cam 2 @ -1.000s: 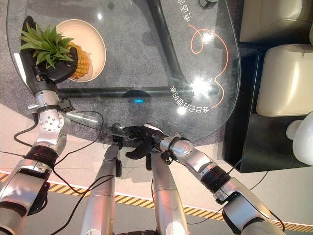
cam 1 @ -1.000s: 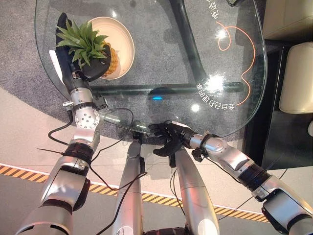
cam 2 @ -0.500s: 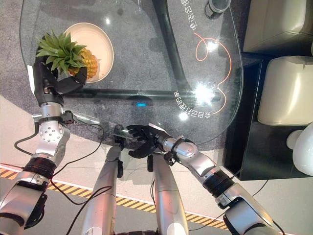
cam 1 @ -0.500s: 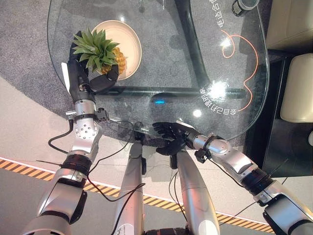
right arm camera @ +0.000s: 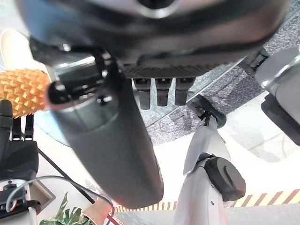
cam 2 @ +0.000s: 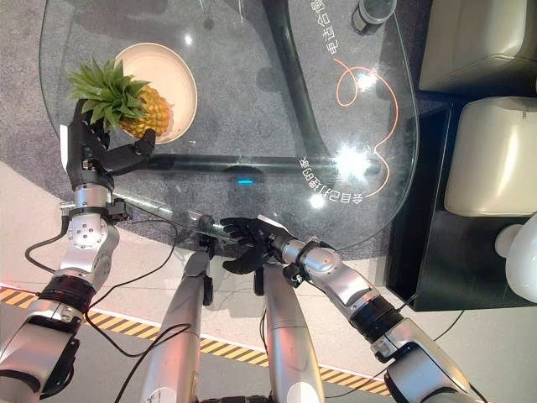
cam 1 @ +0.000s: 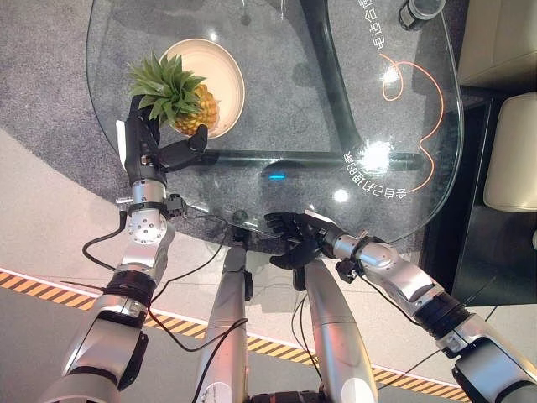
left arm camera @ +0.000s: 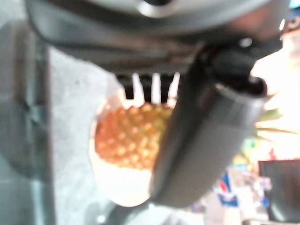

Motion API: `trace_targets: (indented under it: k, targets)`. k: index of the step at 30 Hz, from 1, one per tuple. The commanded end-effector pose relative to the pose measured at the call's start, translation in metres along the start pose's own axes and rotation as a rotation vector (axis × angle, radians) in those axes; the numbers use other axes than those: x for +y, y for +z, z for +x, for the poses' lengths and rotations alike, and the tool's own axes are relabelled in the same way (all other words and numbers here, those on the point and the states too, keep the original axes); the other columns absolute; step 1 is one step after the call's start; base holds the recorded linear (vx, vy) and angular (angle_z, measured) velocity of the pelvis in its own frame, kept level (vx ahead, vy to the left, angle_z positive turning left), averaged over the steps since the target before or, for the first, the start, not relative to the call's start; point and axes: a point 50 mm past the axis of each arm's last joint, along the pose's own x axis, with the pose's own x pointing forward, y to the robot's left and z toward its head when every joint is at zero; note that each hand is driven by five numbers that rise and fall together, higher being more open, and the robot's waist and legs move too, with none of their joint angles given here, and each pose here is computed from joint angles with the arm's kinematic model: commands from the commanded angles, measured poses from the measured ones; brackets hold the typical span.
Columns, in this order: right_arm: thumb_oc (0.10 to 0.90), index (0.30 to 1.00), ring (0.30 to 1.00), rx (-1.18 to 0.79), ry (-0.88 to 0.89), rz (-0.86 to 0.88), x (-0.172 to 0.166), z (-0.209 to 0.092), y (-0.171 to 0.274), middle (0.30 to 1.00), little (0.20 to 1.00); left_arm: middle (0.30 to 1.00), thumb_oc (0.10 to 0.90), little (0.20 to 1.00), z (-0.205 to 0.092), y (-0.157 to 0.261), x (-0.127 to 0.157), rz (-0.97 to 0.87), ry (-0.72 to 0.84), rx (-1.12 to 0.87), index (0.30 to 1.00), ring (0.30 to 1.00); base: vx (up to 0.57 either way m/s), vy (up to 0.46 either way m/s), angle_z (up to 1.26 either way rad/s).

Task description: Pick up the fruit to the plate

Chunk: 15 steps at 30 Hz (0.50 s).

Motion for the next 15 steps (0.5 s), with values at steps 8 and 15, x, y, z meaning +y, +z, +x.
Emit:
trace_targets:
  k: [8, 15]
  targets:
    - [0.800, 0.900, 0.900, -0.108, 0.080, -0.003, 0.022, -0.010, 0.007, 0.900, 0.900, 0.900, 0.800, 0.900, -0.008, 0.002, 0.020, -0.150, 0.097, -0.012, 0.900, 0.900, 0.00, 0.000, 0.00]
    - [0.800, 0.900, 0.900, -0.078, 0.068, 0.006, 0.022, -0.011, -0.003, 0.900, 0.900, 0.900, 0.800, 0.900, -0.034, -0.028, 0.032, -0.230, 0.137, 0.130, 0.900, 0.900, 0.00, -0.013, 0.01]
